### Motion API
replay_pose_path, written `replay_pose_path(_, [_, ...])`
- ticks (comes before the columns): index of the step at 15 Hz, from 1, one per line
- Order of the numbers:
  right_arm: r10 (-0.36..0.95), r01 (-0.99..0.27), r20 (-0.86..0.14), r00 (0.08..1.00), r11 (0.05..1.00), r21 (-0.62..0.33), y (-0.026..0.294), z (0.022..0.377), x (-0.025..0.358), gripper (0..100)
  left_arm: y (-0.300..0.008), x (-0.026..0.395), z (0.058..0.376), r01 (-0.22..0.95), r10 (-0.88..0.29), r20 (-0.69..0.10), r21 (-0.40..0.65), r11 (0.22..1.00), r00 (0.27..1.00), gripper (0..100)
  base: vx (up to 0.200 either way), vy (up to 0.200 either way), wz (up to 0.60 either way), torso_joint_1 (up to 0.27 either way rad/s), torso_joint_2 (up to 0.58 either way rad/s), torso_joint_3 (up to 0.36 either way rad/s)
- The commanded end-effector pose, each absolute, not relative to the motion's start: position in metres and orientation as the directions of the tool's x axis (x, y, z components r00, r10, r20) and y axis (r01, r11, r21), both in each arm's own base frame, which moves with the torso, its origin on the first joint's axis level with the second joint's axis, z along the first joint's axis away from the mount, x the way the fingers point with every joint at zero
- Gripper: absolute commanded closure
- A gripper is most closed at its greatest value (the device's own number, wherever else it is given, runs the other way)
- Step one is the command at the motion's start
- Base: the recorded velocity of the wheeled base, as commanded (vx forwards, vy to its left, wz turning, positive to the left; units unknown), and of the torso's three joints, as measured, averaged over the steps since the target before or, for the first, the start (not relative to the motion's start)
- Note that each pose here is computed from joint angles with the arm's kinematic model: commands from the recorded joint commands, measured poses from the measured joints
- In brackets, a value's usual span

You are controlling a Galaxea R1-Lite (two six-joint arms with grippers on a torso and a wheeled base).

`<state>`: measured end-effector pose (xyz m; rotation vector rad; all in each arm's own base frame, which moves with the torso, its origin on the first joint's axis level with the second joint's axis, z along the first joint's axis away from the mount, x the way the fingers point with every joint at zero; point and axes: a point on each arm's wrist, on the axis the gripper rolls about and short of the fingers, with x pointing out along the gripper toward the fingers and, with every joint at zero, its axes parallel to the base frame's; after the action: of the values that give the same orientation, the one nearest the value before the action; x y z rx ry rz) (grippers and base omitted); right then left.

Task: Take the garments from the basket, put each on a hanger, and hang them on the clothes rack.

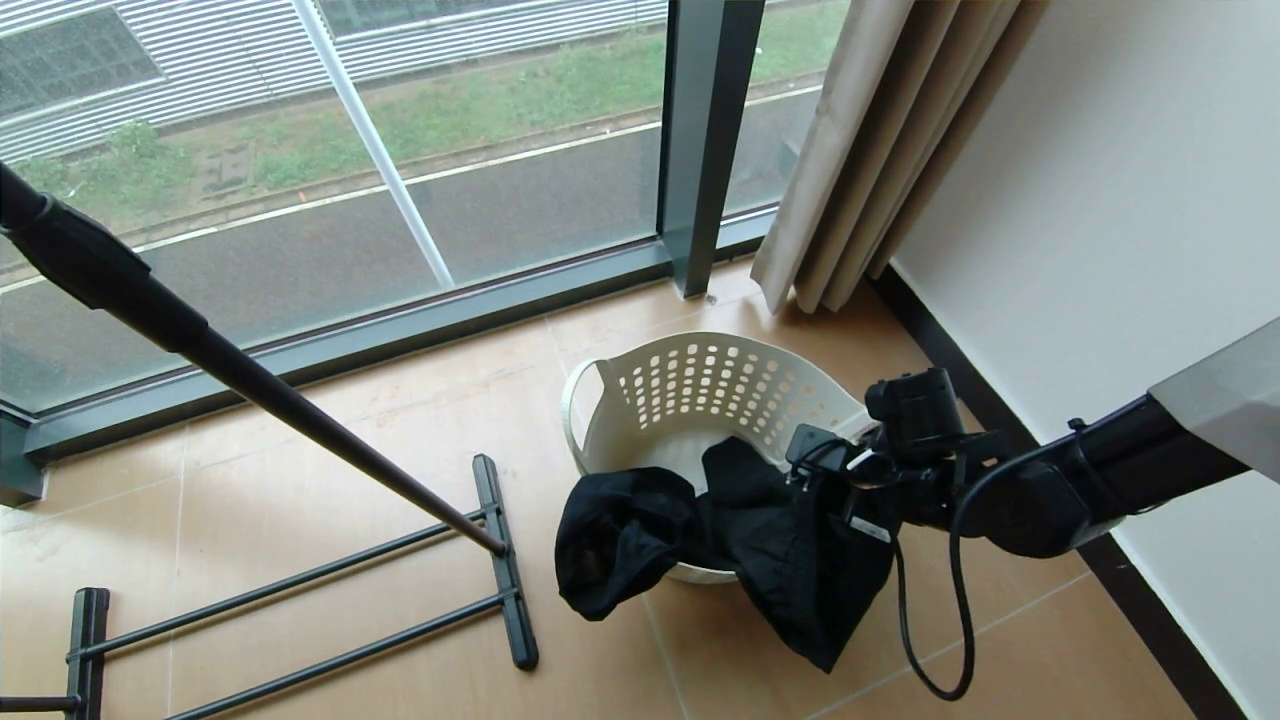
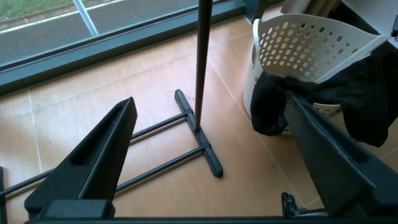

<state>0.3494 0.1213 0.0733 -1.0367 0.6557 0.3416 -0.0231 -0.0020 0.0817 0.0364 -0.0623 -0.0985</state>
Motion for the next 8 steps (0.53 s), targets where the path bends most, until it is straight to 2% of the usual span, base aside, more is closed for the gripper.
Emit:
replay_pose_path(1, [-0.057,-0.552,-0.656,0.753,0.487,-0.676,0.12,0.059,0.366,0,-0.002,-0.023,0.082,0.097,-0.1,0.061,0.039,0.994,0.993,0,0.0,0.0,0.0,0.0,0.0,0.0])
replay_pose_path(2, [-0.056,-0.542,-0.649,0.759,0.497,-0.677,0.118,0.061,0.368,100,-0.002,-0.023,0.082,0.097,-0.1,0.061,0.039,0.994,0.993,0,0.0,0.0,0.0,0.0,0.0,0.0])
replay_pose_path(8, [-0.035,-0.5,-0.605,0.796,0.524,-0.689,0.107,0.102,0.331,100,-0.002,-0.023,0.082,0.097,-0.1,0.061,0.039,0.994,0.993,0,0.0,0.0,0.0,0.0,0.0,0.0])
